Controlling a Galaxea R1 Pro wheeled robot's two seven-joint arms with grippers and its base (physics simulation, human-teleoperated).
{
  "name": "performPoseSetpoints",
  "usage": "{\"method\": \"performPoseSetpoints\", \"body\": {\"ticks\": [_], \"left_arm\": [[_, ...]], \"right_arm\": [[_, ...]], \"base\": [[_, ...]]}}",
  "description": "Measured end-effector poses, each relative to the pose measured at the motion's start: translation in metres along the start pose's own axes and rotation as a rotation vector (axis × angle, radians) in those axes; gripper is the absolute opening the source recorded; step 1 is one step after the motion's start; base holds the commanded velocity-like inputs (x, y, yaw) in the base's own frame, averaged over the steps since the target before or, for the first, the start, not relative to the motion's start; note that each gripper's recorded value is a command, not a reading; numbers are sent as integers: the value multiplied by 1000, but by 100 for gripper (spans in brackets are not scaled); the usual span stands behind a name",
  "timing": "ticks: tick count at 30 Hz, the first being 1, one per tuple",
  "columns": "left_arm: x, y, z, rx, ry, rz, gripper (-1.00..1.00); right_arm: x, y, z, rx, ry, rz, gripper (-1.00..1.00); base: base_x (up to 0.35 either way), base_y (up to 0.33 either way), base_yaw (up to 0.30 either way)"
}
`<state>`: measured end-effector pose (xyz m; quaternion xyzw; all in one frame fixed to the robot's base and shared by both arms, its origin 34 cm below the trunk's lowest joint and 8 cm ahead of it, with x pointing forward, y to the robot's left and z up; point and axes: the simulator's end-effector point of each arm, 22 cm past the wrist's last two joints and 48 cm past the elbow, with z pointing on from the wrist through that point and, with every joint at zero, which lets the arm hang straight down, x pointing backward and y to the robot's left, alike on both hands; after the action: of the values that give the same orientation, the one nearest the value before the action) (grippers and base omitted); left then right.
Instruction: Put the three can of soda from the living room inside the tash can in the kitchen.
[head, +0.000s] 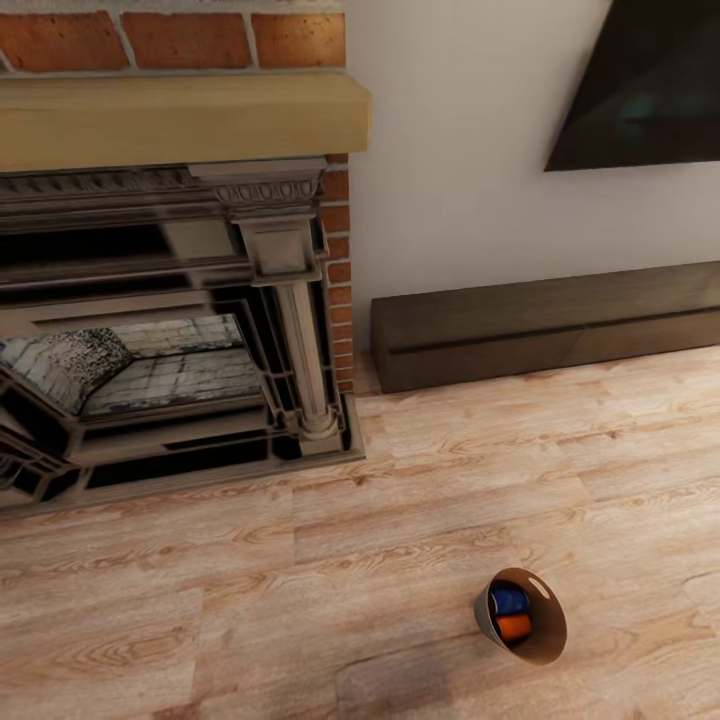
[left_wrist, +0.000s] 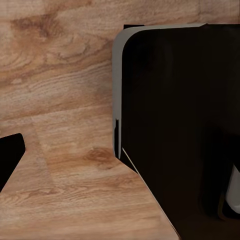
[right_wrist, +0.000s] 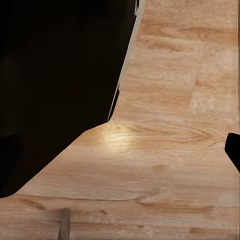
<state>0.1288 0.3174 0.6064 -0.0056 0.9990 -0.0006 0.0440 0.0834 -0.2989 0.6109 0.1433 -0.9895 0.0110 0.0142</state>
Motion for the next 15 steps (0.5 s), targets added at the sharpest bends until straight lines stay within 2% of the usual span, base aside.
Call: {"method": "performPoseSetpoints", "body": {"ticks": [15], "left_arm": [[1, 3, 0, -16, 3, 5, 100]], "right_arm": [[-2, -6, 0, 19, -5, 6, 100]], "base": [[0, 0, 0]]}}
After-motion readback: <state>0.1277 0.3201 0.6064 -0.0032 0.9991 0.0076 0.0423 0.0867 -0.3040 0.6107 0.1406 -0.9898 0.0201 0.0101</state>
